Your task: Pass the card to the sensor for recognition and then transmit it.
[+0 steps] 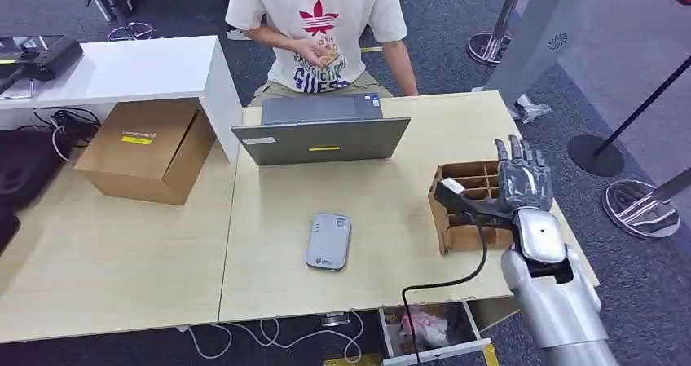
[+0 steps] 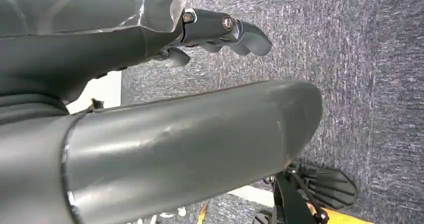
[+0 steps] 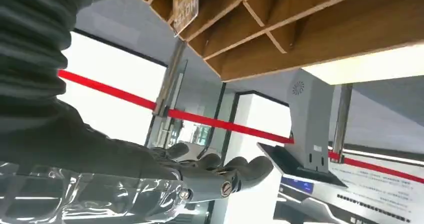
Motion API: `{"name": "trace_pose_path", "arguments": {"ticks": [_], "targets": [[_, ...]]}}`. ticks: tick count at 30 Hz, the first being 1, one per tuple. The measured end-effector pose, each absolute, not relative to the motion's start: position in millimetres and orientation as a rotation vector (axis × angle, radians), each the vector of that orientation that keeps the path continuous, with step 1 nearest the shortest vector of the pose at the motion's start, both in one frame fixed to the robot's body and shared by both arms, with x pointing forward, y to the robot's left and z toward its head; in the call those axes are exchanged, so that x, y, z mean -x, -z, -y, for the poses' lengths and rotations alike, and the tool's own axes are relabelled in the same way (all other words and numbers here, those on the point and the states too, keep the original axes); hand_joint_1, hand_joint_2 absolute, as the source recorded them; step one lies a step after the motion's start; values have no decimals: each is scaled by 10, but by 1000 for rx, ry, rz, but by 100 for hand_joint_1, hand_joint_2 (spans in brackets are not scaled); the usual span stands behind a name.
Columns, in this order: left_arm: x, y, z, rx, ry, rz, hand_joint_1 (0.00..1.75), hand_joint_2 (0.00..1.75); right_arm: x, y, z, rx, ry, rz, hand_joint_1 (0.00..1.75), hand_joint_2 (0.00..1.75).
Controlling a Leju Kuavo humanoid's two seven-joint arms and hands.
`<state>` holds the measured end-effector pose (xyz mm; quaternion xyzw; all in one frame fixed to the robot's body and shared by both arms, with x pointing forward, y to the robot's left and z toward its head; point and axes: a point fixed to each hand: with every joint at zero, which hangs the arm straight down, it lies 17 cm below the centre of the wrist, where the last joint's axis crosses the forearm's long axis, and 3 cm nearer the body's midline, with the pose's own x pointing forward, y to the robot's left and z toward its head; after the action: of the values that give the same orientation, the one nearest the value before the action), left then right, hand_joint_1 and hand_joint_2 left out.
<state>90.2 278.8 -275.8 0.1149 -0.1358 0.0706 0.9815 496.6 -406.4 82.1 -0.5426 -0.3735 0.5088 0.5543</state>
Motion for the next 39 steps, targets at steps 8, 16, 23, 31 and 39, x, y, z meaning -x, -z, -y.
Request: {"name": "trace_pose_path", "arguments": {"ticks": [8, 16, 23, 31, 39], "targets": [[-921, 2753, -2772, -229, -134, 281, 0, 0, -4869, -710, 4124, 1258, -1217, 839, 0, 175], [-925, 2753, -2776, -230, -130, 282, 0, 0, -4766, -618, 4290, 1253, -1217, 796, 0, 175], [-922, 2753, -2775, -230, -130, 280, 0, 0, -4705, -562, 4393, 1251, -1214, 772, 0, 175], [-924, 2753, -2765, -228, -121, 281, 0, 0, -4681, -580, 4540, 1296, -1193, 743, 0, 175], [-926, 2753, -2765, -228, -118, 282, 0, 0, -4640, -553, 4588, 1297, -1184, 734, 0, 175]]}}
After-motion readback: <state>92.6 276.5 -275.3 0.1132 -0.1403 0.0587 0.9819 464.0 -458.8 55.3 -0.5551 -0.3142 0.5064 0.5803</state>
